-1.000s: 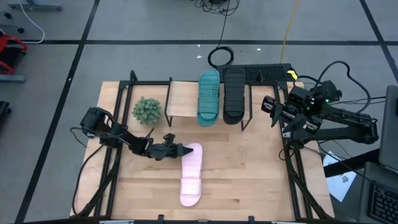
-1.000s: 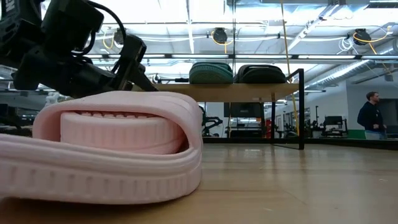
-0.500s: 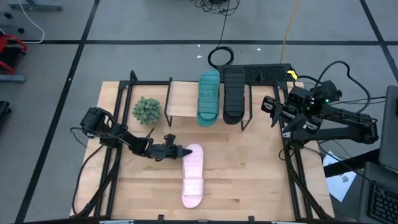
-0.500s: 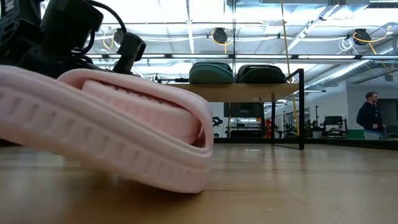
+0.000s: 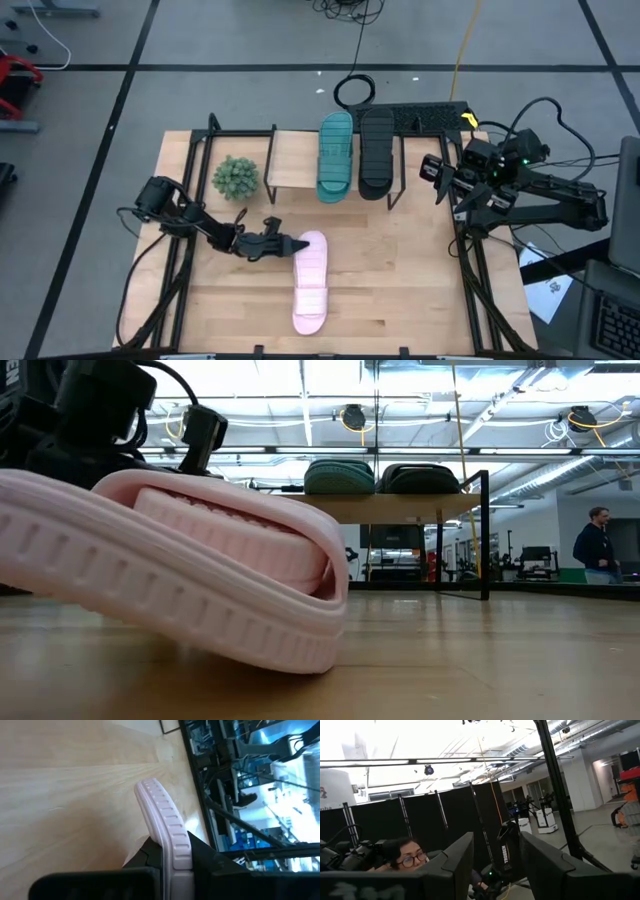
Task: Pick and place slides into the shelf
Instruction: Put the pair of pink slides on the shelf
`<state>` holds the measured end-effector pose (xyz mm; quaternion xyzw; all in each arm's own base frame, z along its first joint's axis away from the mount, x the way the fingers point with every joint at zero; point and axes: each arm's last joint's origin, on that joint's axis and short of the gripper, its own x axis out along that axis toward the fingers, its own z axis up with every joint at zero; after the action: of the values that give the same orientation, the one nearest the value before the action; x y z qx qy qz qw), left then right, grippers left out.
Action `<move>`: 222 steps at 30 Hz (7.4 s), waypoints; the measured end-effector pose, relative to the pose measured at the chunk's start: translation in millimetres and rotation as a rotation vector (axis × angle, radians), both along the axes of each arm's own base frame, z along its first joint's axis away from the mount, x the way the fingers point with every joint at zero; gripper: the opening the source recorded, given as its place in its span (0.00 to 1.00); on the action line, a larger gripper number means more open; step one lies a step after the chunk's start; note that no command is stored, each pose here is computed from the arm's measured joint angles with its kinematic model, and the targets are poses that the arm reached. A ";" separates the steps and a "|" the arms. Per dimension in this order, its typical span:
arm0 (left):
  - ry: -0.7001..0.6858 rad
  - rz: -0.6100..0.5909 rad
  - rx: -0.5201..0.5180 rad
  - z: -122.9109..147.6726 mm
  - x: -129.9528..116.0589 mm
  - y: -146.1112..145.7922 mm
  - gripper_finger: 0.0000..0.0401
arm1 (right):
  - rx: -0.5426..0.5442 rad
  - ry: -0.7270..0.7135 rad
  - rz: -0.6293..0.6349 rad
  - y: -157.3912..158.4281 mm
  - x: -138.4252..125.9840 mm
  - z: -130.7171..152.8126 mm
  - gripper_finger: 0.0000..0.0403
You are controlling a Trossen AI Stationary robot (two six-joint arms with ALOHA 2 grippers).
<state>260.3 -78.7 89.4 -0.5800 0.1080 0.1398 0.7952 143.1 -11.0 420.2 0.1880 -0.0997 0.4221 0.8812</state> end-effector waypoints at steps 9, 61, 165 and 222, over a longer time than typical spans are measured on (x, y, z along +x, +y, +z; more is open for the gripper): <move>-0.111 0.025 0.002 9.9 -1.1 -10.3 0.10 | 0.023 0.023 0.008 -0.1 0.0 0.1 0.38; -0.367 0.021 0.442 308.7 -76.8 101.9 0.09 | 0.101 0.035 -0.103 -6.8 17.3 -4.4 0.38; -0.221 -0.038 -0.121 190.0 -47.8 360.0 0.08 | 0.332 -0.185 -0.348 -10.5 -5.6 16.2 0.38; -0.081 -0.056 -0.059 171.7 -50.5 355.6 0.08 | 0.344 -0.192 -0.407 -13.7 0.9 14.3 0.38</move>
<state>209.8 277.0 261.1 -0.6052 0.0960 0.0906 0.7851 143.9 -24.7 434.5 0.2703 -0.2886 0.2291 0.8895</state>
